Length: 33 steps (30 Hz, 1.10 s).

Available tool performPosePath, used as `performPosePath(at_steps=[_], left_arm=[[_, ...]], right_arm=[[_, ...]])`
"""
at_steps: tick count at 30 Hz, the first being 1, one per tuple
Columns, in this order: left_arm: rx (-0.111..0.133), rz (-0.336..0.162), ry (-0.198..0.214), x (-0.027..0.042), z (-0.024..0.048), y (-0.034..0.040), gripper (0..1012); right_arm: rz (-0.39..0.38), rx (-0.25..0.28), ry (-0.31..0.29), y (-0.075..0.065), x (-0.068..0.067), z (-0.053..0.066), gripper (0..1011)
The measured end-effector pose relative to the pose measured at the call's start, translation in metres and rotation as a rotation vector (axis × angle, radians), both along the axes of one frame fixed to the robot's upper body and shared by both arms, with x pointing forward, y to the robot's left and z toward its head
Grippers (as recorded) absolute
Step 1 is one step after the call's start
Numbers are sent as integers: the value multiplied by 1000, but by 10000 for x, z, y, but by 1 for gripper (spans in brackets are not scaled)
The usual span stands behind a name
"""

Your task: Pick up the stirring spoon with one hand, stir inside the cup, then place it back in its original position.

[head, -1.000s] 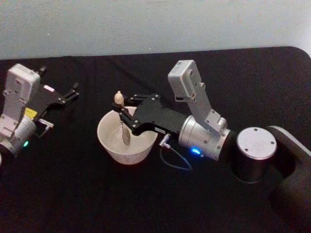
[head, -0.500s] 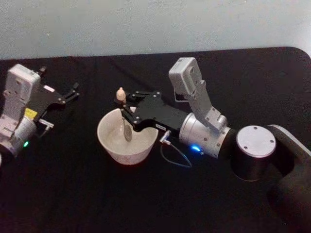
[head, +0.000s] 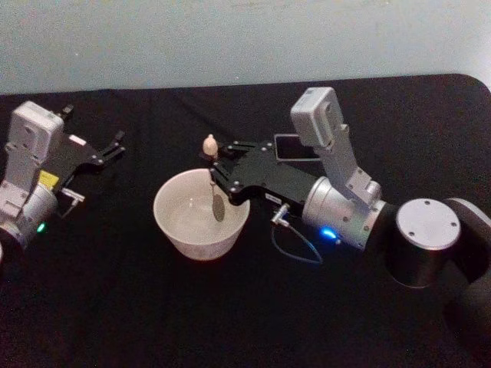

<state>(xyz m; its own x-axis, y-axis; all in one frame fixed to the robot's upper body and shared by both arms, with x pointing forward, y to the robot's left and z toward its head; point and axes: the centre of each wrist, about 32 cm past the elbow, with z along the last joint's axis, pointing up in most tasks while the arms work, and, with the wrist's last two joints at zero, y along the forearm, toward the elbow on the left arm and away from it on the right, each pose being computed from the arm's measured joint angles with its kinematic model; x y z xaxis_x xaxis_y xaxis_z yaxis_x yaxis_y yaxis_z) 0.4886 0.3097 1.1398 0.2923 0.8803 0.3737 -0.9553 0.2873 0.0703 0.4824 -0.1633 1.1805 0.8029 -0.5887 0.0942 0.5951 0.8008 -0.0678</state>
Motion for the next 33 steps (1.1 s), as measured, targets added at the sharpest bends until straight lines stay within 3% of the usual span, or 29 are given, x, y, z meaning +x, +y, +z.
performPosePath(at_steps=[16,33], left_arm=[[0,0,0,0,0,0,1001],[0,0,0,0,0,0,1001]], right_arm=[[28,-2,17,-155,-169,21,201],[95,8,38,-45,-263,3,201]])
